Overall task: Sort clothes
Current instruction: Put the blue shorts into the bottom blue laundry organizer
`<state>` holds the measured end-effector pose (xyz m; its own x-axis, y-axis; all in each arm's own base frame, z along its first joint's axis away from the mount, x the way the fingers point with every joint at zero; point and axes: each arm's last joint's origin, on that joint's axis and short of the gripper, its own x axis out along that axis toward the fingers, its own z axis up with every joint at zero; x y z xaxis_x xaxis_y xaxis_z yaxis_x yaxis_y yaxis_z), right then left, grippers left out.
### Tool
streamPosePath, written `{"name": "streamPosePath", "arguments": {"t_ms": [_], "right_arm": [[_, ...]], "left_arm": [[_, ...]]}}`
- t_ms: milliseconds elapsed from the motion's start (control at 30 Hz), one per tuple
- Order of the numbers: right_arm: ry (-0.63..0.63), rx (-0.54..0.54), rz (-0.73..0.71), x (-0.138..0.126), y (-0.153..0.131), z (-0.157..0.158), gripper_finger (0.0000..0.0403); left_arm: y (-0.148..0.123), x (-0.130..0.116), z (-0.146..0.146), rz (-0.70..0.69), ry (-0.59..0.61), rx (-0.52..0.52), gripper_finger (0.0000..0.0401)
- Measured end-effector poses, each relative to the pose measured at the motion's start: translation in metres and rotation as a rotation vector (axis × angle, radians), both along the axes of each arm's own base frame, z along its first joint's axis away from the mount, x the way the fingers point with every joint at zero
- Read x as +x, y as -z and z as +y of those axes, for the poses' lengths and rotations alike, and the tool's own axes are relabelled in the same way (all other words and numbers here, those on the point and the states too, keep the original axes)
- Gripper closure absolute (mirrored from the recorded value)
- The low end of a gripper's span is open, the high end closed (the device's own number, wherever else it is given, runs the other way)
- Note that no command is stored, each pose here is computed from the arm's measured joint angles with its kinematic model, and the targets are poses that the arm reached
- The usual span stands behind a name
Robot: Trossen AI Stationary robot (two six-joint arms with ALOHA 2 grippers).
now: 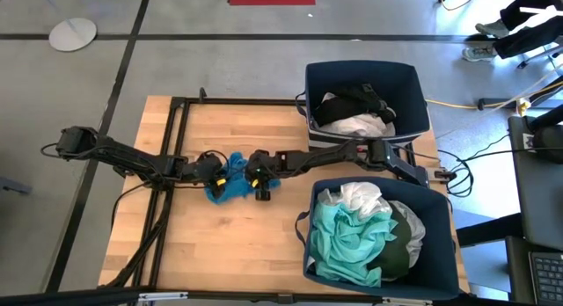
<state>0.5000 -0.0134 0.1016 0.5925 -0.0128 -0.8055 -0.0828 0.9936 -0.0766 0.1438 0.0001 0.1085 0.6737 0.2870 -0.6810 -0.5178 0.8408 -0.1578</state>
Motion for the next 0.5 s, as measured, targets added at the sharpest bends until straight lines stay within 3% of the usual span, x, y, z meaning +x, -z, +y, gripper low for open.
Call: {"name": "streamPosePath", "arguments": {"t_ms": [133,200,367,500], "right_arm": [[0.011,0.009,0.005,0.0,0.001,0.001,0.0357],[0.014,0.012,0.007,-0.001,0.001,0.001,0.0385],[0.011,-0.001,0.011,-0.002,-0.003,0.005,0.0364],[0.01,-0.075,0.035,-0.008,-0.02,0.015,0.0386]], "left_arm": [[0.0,0.0,0.0,0.001,0.005,0.004,0.0276],[0.0,0.0,0.0,0.002,0.008,0.008,0.0276],[0.0,0.0,0.0,0.015,0.016,0.016,0.0276],[-0.004,0.002,0.0,0.002,0.022,0.02,0.0276]]}}
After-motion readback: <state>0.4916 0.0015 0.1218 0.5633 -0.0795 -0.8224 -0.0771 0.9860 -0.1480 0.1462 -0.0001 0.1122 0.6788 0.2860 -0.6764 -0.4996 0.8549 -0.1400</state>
